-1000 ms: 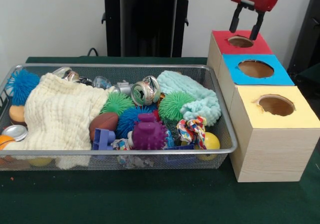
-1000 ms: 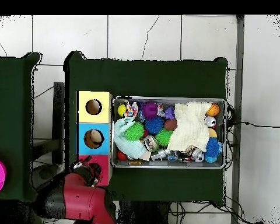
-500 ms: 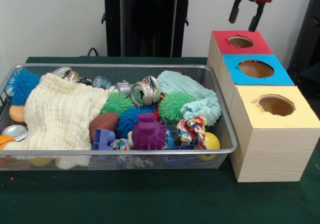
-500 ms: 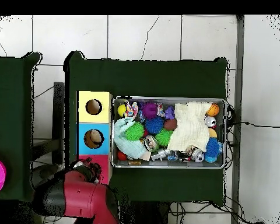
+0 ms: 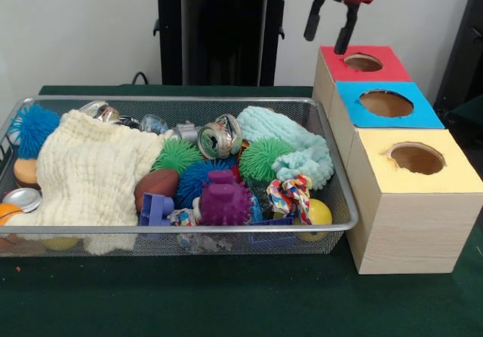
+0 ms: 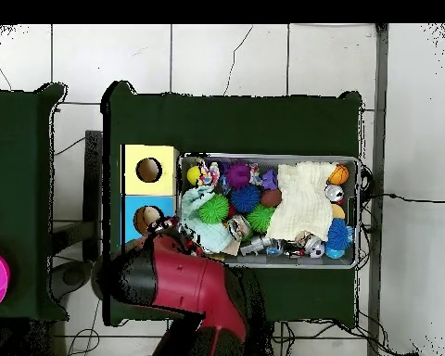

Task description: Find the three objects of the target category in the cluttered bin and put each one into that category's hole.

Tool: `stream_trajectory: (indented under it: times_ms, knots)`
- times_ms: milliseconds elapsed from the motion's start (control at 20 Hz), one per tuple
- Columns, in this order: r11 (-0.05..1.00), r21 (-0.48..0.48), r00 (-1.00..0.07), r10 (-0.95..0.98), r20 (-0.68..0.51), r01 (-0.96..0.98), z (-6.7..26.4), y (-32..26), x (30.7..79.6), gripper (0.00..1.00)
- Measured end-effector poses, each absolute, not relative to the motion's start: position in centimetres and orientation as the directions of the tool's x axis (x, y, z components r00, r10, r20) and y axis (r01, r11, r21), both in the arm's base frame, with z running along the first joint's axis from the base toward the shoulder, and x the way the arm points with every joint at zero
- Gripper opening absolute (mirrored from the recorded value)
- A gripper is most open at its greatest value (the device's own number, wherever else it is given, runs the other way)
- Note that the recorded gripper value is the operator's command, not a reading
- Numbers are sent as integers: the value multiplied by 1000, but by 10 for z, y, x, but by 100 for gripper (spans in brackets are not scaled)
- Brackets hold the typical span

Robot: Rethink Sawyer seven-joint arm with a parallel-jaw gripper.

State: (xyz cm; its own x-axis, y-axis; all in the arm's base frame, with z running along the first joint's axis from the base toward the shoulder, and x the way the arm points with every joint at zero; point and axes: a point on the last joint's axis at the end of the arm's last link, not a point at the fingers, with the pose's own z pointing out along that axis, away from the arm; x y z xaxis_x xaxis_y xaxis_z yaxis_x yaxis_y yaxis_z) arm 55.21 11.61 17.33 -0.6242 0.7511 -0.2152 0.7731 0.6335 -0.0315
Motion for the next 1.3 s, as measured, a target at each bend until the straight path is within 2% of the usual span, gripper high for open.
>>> stream_trajectory:
  times_ms: [450, 1300]
  knots:
    - [637, -25, -619, 739, -264, 771, 163, 48, 607, 100]
    - [687, -73, -677, 682, -278, 723, 93, -78, 650, 100]
